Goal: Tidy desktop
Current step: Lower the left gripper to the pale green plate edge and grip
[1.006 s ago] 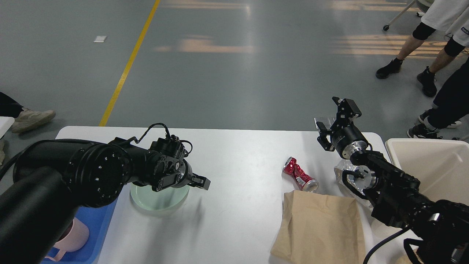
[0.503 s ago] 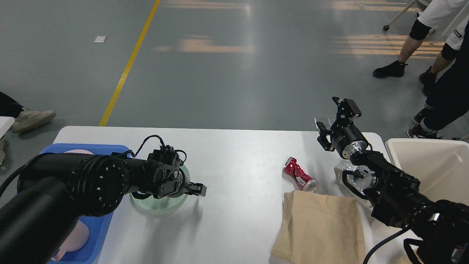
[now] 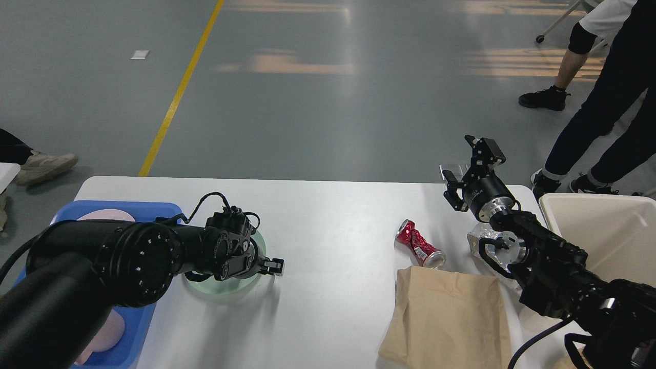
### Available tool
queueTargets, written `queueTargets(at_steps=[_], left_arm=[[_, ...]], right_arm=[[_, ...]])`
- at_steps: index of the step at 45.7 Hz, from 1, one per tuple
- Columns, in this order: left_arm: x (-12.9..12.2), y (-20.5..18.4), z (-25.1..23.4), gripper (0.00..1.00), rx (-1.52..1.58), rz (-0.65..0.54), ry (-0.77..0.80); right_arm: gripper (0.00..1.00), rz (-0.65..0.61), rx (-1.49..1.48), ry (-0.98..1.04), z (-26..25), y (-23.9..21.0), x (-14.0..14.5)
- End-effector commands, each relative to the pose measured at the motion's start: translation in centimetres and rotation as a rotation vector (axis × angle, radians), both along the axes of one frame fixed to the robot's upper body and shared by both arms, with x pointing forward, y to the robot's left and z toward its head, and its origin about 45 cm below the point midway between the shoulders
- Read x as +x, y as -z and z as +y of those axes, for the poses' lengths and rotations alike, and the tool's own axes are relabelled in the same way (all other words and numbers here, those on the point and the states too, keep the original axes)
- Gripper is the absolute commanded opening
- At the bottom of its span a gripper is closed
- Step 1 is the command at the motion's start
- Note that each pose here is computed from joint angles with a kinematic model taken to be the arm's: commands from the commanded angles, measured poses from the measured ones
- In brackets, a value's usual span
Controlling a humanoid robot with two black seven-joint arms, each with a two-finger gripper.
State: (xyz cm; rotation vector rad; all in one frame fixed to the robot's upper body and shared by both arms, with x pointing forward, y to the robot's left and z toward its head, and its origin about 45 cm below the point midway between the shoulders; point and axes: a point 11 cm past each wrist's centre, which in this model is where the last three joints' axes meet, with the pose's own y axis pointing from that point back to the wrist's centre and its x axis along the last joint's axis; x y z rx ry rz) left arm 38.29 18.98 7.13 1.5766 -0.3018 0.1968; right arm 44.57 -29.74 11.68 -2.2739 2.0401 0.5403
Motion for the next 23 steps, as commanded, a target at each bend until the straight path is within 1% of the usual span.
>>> queueTargets(at_steps=[1, 11, 18, 23], left_arm=[[-0.01, -0.03, -0.32, 0.59, -0.015, 0.001, -0.007], [0.23, -0.29, -0.49, 0.5, -0.022, -0.006, -0.009], [0.18, -0.35, -0.54, 0.33, -0.022, 0.003, -0.008], [0.31, -0.52, -0.59, 0.26, -0.022, 0.002, -0.007]], right_arm=[[1.0, 0.0, -0.001, 0.001, -0.04, 0.01, 0.0], [1.0, 0.0, -0.001, 0.001, -0.04, 0.01, 0.0], [1.0, 0.0, -0.001, 0.001, -0.04, 0.01, 0.0], [1.0, 0.0, 0.0, 0.0, 0.01, 0.0, 0.0]])
